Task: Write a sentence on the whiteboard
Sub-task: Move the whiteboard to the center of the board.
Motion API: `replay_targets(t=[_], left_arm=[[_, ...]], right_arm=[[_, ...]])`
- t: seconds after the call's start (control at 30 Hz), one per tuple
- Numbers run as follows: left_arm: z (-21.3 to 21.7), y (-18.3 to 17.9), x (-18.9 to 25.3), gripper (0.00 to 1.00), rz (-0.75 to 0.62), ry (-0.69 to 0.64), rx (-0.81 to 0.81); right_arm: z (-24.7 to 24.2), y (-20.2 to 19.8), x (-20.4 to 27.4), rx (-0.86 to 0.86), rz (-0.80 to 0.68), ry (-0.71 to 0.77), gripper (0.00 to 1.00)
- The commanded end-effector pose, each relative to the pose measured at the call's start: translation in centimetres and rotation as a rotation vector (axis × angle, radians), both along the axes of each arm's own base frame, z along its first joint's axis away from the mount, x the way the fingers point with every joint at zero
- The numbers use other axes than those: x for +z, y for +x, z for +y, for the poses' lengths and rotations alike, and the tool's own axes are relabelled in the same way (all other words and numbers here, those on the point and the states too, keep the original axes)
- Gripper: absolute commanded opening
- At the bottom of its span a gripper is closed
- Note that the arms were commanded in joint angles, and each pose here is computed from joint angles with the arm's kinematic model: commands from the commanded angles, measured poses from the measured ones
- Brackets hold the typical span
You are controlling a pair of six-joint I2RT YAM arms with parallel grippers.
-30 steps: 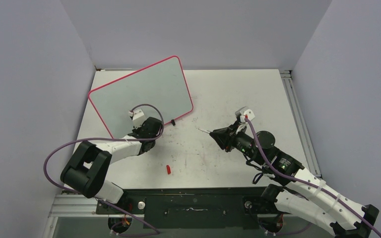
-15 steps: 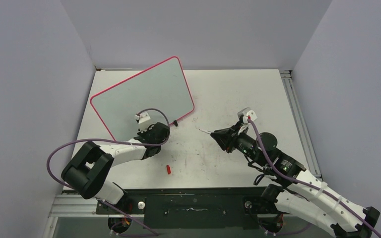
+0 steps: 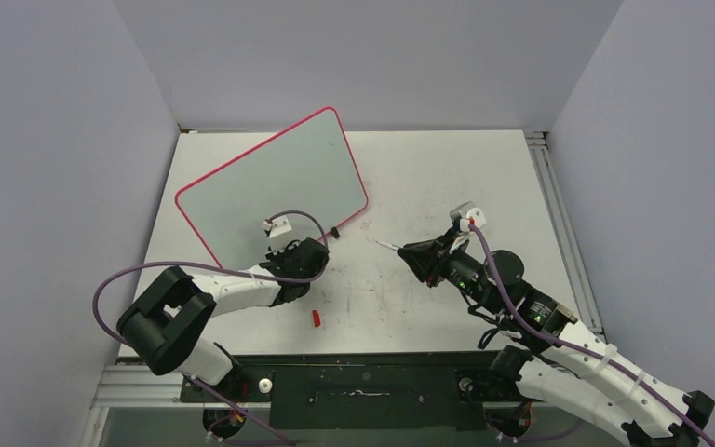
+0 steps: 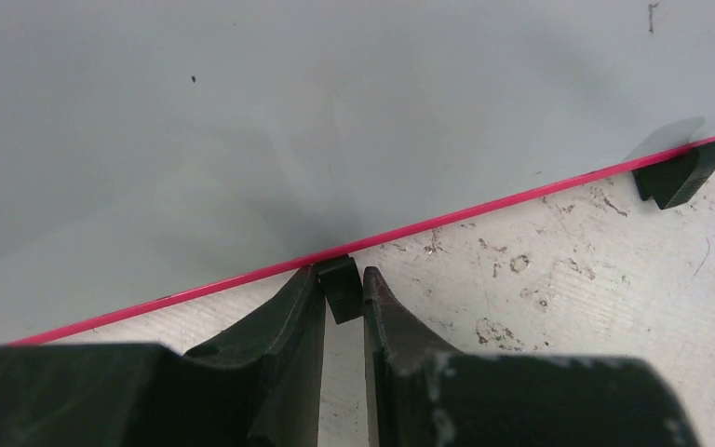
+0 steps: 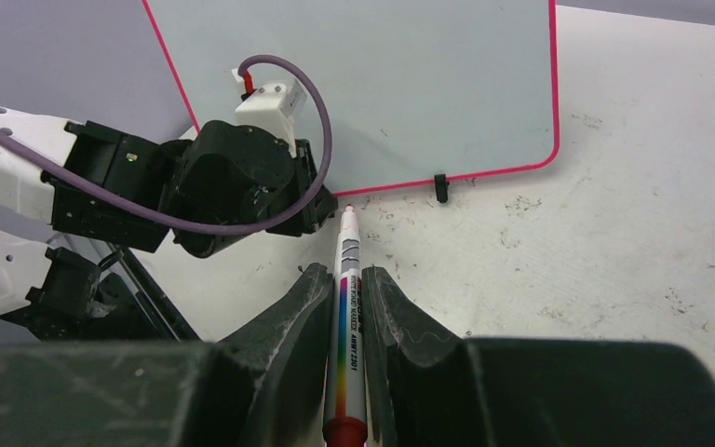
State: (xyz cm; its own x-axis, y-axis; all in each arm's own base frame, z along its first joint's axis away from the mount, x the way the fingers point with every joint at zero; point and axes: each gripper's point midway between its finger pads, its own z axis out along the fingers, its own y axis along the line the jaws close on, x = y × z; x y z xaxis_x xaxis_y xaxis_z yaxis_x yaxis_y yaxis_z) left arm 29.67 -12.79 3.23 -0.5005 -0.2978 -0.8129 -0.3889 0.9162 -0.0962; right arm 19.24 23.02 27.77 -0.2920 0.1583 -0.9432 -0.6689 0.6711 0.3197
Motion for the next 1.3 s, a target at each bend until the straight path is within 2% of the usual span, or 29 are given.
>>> replay_targets(t=[0.0, 0.3, 0.47, 1.27], left_arm=[[-2.0, -0.8, 0.2, 0.0, -0.018, -0.058, -0.054], [-0.8, -2.9, -0.4, 0.0, -0.004, -0.045, -0.059], [-1.1, -3.5, -0.2, 0.0, -0.024, -0.066, -0.126], [-6.6, -3.1, -0.2, 0.0, -0.041, -0.103, -0.334]], right_arm=[[-0.3, 0.2, 1.0, -0.022, -0.018, 0.037, 0.06], [-0.2, 0.3, 0.5, -0.026, -0.006, 0.034, 0.06], [-0.1, 0.4, 0.1, -0.031, 0.003, 0.03, 0.06], [-0.1, 0.5, -0.7, -0.042, 0.02, 0.024, 0.06]])
